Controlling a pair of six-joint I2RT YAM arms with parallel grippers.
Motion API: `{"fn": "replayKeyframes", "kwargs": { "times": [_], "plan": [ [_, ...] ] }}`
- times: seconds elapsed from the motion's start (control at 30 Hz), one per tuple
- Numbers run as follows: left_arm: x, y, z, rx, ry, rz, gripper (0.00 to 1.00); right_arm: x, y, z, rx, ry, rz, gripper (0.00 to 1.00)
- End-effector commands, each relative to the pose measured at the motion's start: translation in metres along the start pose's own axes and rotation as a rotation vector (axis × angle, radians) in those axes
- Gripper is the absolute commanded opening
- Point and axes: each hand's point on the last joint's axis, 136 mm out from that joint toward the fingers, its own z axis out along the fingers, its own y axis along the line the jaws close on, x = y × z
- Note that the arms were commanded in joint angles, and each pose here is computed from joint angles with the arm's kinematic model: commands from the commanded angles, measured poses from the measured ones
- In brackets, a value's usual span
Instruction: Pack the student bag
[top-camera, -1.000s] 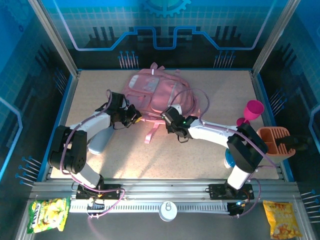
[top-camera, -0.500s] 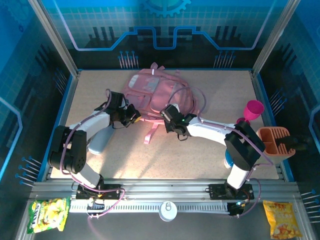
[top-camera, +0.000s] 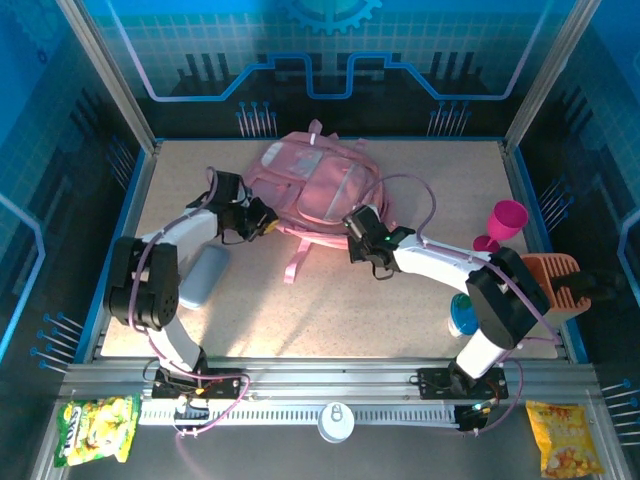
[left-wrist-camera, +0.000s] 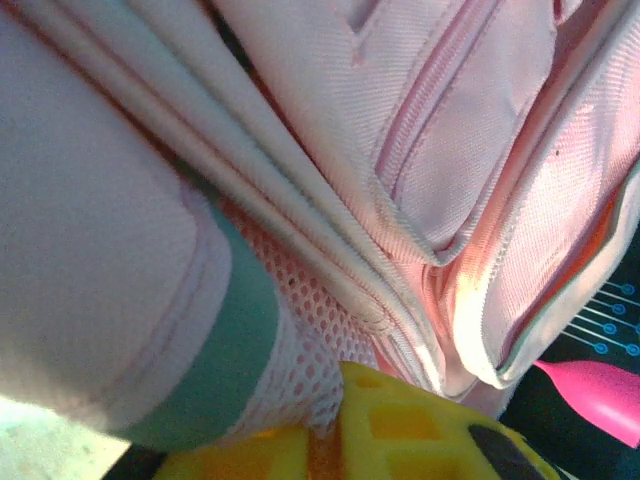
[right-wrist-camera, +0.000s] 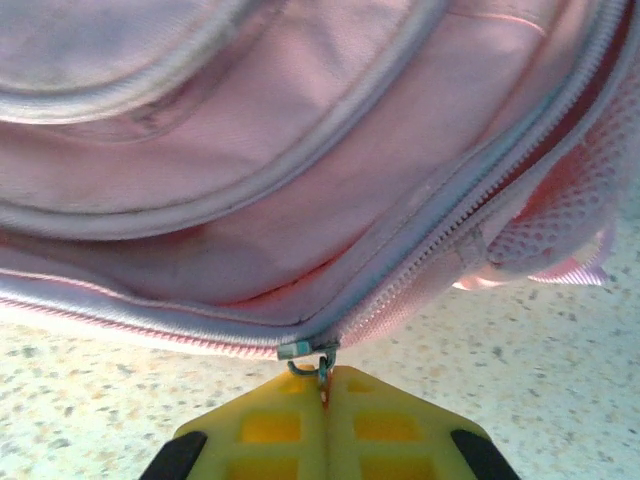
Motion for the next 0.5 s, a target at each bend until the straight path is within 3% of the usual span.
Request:
{"fn": "replayKeyframes", "kwargs": {
  "times": [0.0,0.27,0.47],
  "plan": [
    [-0.037,-0.017,-0.013,0.068,-0.097,0.039,0.23,-0.002,0.041,-0.004,-0.125,0.023,-0.084,0.01],
    [-0.025,0.022,-0.037,0.025,-0.136,-0.063,0.52,-0.007,0.131,-0.001,-0.330,0.045,-0.151,0.00],
    [0.008,0.035,-0.040,0.093,-0.103,-0.188,0.60,-0.014,0.179,-0.005,-0.448,0.050,-0.168,0.00]
  ]
}}
